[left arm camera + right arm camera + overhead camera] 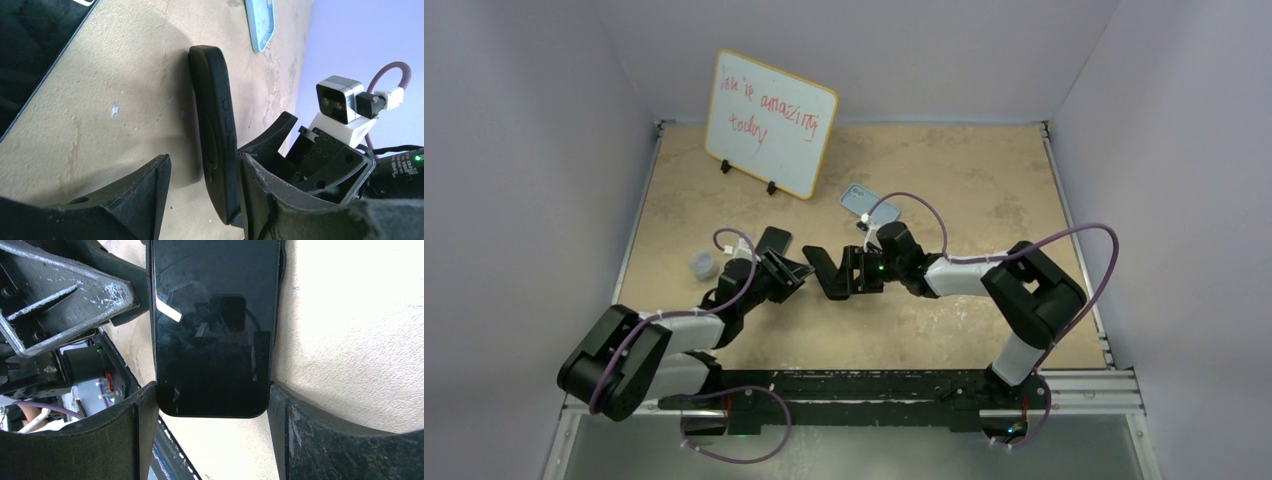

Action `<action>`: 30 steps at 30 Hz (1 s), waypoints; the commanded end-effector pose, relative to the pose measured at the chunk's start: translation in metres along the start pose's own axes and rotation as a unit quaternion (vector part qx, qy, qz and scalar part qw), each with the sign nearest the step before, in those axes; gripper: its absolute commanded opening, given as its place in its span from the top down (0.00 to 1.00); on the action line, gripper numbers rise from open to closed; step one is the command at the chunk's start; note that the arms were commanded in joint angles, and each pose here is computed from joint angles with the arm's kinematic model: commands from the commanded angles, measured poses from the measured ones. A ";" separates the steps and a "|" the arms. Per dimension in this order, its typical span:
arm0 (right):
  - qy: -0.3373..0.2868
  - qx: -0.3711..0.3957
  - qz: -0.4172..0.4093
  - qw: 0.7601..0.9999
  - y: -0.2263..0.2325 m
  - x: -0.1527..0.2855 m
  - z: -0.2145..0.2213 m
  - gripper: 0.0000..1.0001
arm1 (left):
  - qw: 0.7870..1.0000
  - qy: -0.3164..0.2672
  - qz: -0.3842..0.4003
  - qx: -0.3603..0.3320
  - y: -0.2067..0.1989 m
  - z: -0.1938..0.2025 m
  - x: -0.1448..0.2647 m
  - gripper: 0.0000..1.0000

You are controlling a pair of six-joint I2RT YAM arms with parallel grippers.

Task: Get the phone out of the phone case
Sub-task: Pick up the phone at the center of the board.

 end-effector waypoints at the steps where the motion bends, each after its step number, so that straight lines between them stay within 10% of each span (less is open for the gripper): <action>1: -0.014 0.011 -0.001 1.000 -0.001 -0.002 -0.006 1.00 | 0.997 -0.043 0.061 0.007 -0.030 -0.024 -0.009 0.48; 12: -0.006 0.012 -0.007 1.000 0.001 -0.002 -0.005 1.00 | 0.997 -0.040 0.058 0.011 -0.027 -0.024 -0.022 0.57; 23: 0.017 -0.032 -0.054 0.998 0.001 0.000 0.002 1.00 | 0.994 -0.048 0.102 0.014 -0.027 -0.017 -0.017 1.00; 30: 0.015 -0.065 -0.088 0.994 -0.001 0.011 -0.005 1.00 | 0.991 -0.070 0.115 -0.019 -0.024 -0.019 -0.005 1.00</action>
Point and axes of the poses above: each gripper's point midway between its finger pads, its own x axis back along the fingers, its own y axis along the line the jaws close on, z = x × y, the point moved 5 cm from there along x, back along the fingers, and after that the axes turned 15 degrees about -x, right-handed, at the moved point
